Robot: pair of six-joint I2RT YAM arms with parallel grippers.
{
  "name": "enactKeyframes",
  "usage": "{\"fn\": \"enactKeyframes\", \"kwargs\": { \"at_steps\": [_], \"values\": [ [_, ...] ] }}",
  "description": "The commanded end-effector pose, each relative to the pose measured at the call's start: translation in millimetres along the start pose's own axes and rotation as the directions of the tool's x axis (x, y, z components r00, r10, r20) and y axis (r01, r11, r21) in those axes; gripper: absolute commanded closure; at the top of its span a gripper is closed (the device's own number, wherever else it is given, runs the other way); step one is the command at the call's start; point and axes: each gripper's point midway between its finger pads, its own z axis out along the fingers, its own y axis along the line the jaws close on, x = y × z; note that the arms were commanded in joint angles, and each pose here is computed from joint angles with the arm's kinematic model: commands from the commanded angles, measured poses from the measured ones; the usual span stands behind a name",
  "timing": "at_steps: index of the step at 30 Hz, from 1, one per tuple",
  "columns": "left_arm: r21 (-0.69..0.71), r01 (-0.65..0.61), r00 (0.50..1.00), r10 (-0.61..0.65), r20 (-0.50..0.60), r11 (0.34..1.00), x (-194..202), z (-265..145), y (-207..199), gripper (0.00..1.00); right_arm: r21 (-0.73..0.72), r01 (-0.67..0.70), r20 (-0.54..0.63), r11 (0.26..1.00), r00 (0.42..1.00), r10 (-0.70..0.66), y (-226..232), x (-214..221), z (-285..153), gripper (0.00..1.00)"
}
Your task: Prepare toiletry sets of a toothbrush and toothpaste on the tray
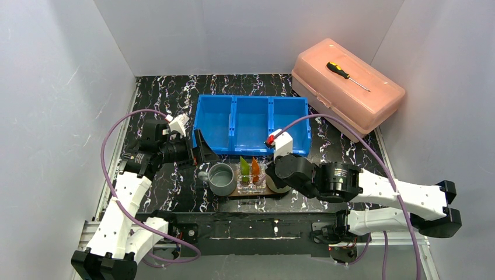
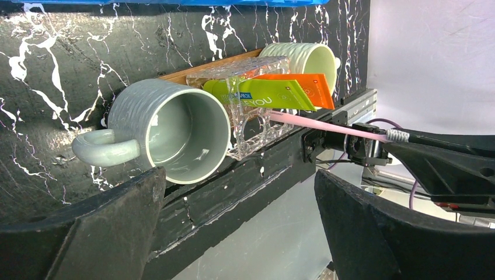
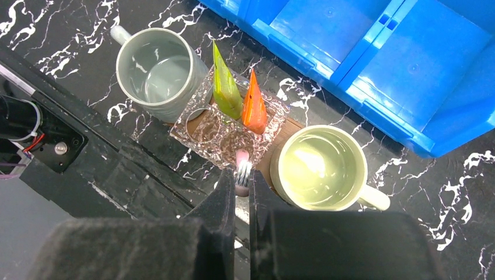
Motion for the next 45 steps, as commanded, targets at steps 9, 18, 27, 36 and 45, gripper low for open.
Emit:
{"fn": "enactKeyframes", "kwargs": {
  "at_steps": [9,18,27,36,45],
  "values": [
    [0.002,-0.006,1.000,0.006,0.015,1.000,-2.6,-2.3,-0.8,0.02,-0.040,-0.083,0.168,0.996,0.982,0.089,-4.4,-10.1,2.8,0.99],
    [0.004,-0.004,1.000,0.004,0.017,1.000,-5.0,-2.6,-2.5,0.02,-0.033,-0.122,0.215,0.992,0.968,0.126,-12.2,0.2,9.2,0.99],
    [0.010,-0.005,1.000,0.005,0.016,1.000,-6.1,-3.0,-4.5,0.02,-0.030,-0.137,0.240,0.990,0.961,0.141,-9.3,5.4,18.3,0.99],
    [0.007,-0.003,1.000,0.003,0.014,1.000,-4.8,-2.3,-3.1,0.02,-0.016,-0.140,0.261,0.990,0.955,0.139,-5.4,9.0,20.3,0.99],
    [0.009,-0.005,1.000,0.005,0.012,1.000,-4.3,-2.1,-3.0,0.02,0.027,-0.114,0.277,0.993,0.955,0.103,-1.0,16.4,22.3,0.99]
  ]
}}
